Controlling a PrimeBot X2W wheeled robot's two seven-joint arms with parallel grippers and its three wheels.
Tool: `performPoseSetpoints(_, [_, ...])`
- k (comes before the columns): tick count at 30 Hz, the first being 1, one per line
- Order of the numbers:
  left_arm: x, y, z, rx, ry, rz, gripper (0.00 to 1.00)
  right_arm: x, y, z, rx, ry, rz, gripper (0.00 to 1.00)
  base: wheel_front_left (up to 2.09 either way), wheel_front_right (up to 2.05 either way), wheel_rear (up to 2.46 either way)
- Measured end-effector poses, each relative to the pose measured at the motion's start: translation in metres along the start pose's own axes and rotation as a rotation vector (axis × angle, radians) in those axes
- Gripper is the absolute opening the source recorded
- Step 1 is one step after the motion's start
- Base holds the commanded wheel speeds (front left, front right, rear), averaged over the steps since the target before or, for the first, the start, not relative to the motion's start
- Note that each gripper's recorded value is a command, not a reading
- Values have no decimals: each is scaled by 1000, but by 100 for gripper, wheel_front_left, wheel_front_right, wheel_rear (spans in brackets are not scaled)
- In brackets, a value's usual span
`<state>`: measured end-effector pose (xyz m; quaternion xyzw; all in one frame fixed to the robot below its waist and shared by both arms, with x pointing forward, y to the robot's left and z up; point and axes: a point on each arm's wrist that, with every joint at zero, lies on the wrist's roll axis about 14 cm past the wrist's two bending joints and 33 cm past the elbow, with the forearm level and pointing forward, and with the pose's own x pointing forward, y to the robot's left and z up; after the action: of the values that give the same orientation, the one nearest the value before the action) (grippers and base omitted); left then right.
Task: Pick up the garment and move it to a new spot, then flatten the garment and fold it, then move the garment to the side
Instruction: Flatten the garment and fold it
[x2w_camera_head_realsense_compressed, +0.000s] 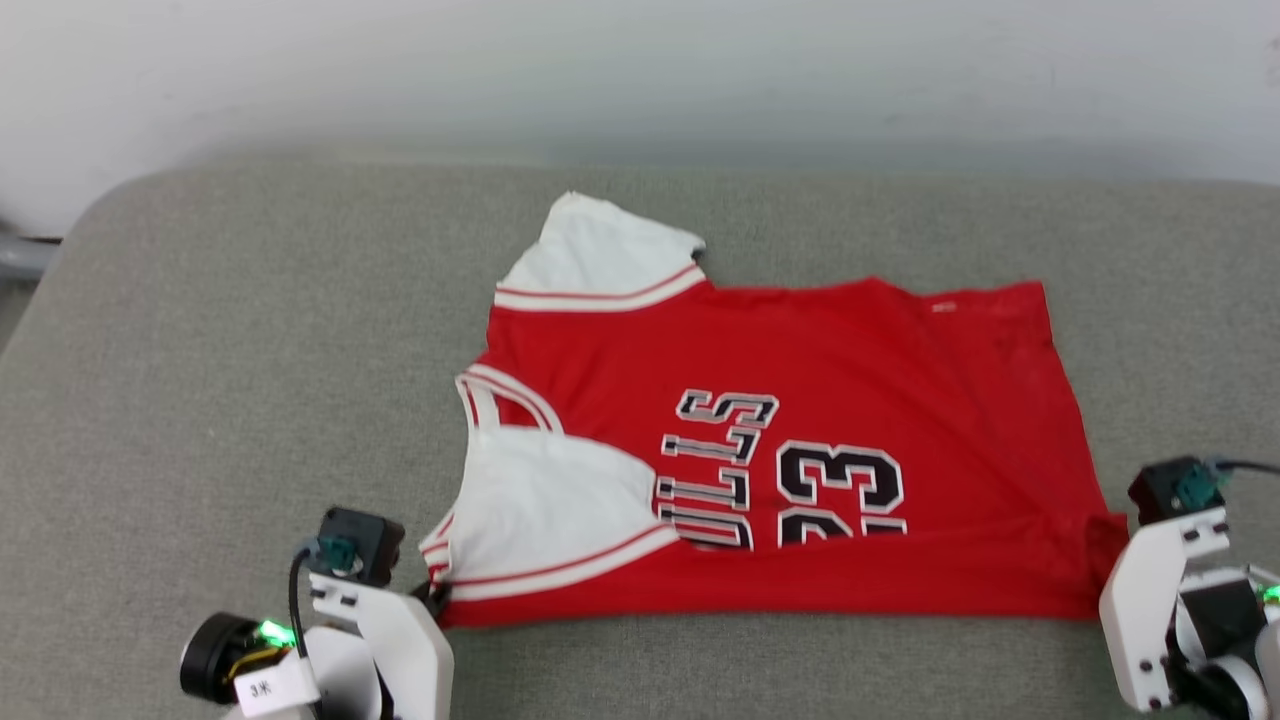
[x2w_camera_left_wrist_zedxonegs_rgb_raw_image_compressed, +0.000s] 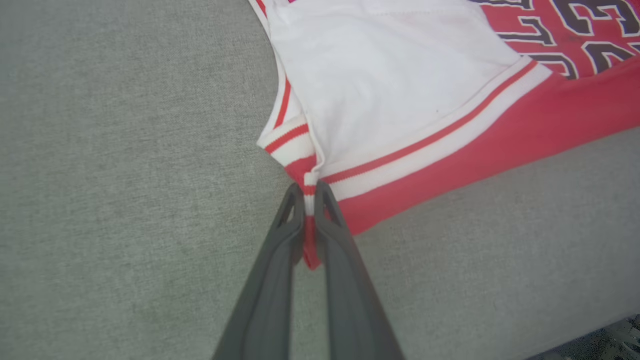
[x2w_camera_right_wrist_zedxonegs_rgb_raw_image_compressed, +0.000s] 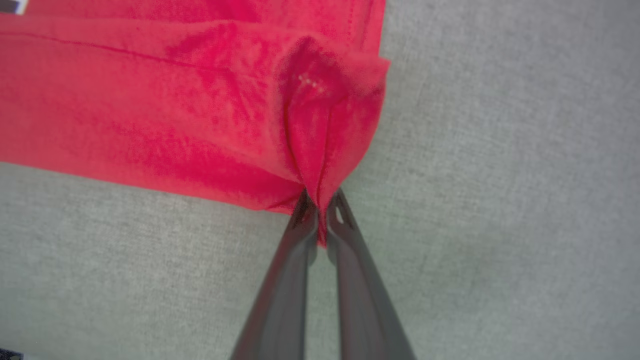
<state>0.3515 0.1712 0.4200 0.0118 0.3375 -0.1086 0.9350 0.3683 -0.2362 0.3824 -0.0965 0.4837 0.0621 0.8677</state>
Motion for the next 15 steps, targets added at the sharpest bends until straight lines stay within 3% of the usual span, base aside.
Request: performPoseSetpoints(15, [-36, -26, -56, 7, 128, -72, 0, -44, -12, -73, 134, 58, -30, 0, 0, 0, 0])
